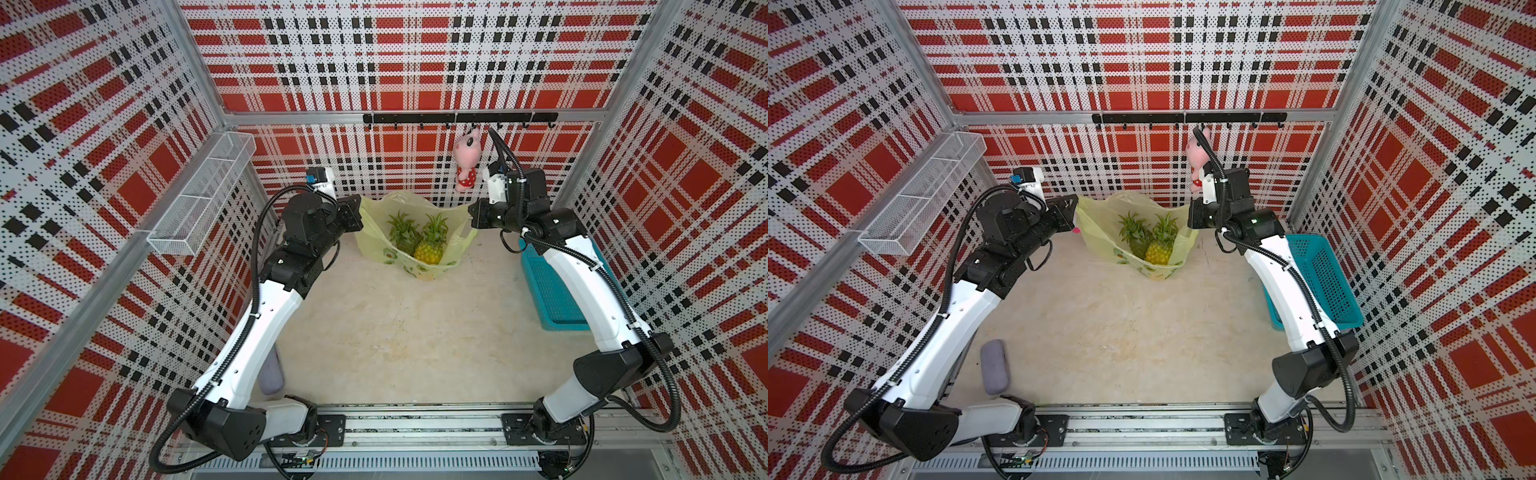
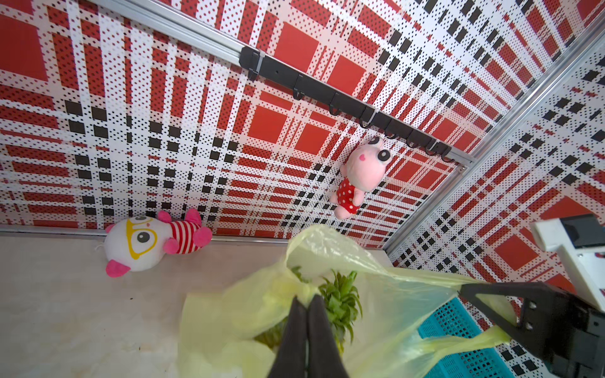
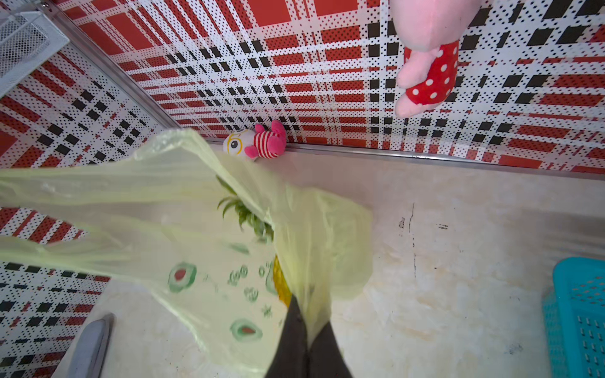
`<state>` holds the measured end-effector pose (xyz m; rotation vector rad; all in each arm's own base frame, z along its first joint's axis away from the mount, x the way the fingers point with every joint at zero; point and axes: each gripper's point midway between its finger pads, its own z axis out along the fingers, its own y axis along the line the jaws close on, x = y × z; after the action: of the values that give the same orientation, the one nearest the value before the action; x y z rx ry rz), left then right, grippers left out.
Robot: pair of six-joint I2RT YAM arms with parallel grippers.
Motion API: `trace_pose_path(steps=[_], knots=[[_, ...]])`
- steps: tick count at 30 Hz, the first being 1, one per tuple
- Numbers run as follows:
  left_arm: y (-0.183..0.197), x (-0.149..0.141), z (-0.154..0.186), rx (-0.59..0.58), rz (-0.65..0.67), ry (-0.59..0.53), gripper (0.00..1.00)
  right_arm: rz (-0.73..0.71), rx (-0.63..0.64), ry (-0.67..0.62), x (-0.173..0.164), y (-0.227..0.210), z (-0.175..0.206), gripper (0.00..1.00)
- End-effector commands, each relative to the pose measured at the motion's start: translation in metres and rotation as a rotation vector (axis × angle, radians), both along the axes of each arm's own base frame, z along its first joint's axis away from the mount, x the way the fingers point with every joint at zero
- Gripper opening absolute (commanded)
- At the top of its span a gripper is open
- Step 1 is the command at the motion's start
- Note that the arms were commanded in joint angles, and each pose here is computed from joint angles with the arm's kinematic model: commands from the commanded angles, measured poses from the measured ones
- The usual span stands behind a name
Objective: Place the pineapple into a plastic bag & tie a knot
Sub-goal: Adjust the plastic bag at the center of the board.
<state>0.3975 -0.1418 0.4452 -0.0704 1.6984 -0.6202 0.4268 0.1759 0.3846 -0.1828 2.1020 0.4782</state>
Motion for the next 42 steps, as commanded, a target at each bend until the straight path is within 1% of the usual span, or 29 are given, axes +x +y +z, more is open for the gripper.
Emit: trace_pose_path(steps=[1, 4, 5, 8, 11, 13, 15, 22, 25, 28, 30, 34, 39, 42], knots=[[0.010, -0.012, 0.029, -0.024, 0.015, -0.089, 0.00, 0.014, 0.059, -0.160, -0.008, -0.003, 0.054, 0.00], [0.008, -0.009, 0.018, -0.007, 0.010, -0.061, 0.00, 0.043, 0.069, -0.131, -0.004, 0.007, 0.040, 0.00], [0.006, -0.008, 0.011, -0.009, 0.003, -0.043, 0.00, 0.057, 0.074, -0.109, -0.002, 0.012, 0.028, 0.00], [-0.007, 0.000, -0.041, -0.007, -0.039, 0.055, 0.00, 0.089, 0.070, -0.011, 0.006, 0.028, -0.025, 0.00], [-0.019, 0.005, -0.089, -0.022, -0.066, 0.127, 0.00, 0.081, 0.044, 0.068, 0.019, 0.032, -0.068, 0.00], [-0.028, 0.007, -0.106, -0.019, -0.087, 0.157, 0.00, 0.085, 0.040, 0.084, 0.023, 0.035, -0.078, 0.00], [-0.033, 0.008, -0.109, -0.012, -0.095, 0.164, 0.00, 0.096, 0.045, 0.083, 0.025, 0.037, -0.076, 0.00], [-0.045, 0.011, -0.093, -0.013, -0.140, 0.128, 0.00, 0.085, 0.059, 0.007, 0.016, 0.031, -0.036, 0.00], [-0.044, 0.011, -0.086, -0.010, -0.138, 0.115, 0.00, 0.059, 0.049, -0.025, 0.012, 0.023, -0.021, 0.00], [-0.041, 0.011, -0.078, -0.006, -0.126, 0.101, 0.00, 0.009, 0.011, -0.024, 0.014, 0.013, -0.021, 0.00], [-0.035, 0.011, -0.066, -0.001, -0.103, 0.081, 0.00, -0.033, -0.021, -0.015, 0.019, 0.005, -0.026, 0.00], [-0.025, 0.008, -0.029, -0.014, -0.072, 0.007, 0.00, -0.073, -0.042, -0.029, 0.024, -0.002, -0.019, 0.00], [-0.013, 0.000, 0.035, -0.044, -0.042, -0.117, 0.00, -0.113, -0.066, -0.074, 0.028, -0.010, 0.005, 0.00], [-0.007, -0.005, 0.071, -0.071, -0.023, -0.188, 0.00, -0.144, -0.095, -0.084, 0.031, -0.017, 0.013, 0.00]])
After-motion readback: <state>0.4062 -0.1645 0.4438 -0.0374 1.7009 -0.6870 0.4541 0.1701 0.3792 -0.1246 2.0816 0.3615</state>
